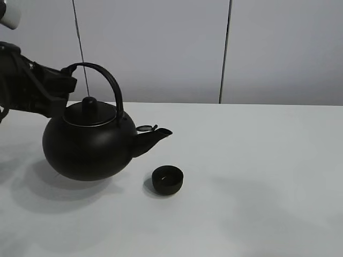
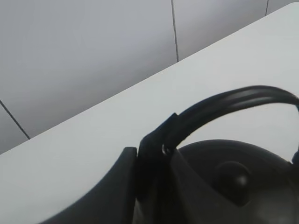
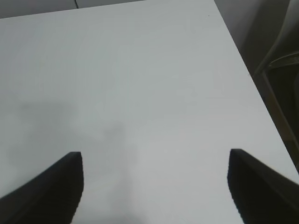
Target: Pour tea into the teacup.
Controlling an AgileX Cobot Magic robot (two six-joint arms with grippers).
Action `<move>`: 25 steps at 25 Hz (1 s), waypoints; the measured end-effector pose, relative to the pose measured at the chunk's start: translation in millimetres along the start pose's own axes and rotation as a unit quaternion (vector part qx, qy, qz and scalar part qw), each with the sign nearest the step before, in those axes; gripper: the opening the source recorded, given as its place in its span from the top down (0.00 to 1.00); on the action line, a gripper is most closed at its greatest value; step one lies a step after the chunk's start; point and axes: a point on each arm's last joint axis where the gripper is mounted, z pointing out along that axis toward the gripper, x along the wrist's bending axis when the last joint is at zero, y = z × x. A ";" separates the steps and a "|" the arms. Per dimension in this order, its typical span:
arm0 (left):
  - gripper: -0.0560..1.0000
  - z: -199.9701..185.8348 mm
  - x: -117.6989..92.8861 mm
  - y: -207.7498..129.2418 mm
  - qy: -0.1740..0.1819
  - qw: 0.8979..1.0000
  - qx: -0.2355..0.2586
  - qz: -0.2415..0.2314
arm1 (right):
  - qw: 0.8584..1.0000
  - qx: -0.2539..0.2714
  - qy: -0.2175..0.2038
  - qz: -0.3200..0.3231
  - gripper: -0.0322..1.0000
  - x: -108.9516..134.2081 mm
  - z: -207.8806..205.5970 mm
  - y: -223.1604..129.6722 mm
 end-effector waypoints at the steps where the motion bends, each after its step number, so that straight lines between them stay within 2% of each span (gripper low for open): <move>1: 0.82 0.3 -1.9 0.2 -0.003 1.000 0.001 0.001 | 1.000 0.000 0.000 0.000 0.41 0.0 0.0 0.0; 14: 0.82 13.8 -10.2 -17.3 -0.024 0.999 0.041 -0.003 | 1.000 -0.001 0.000 0.000 0.41 0.0 0.0 0.2; 25: 0.82 23.2 -4.2 -6.2 -0.017 0.999 0.027 0.011 | 1.000 -0.001 0.000 0.000 0.41 0.0 0.0 0.2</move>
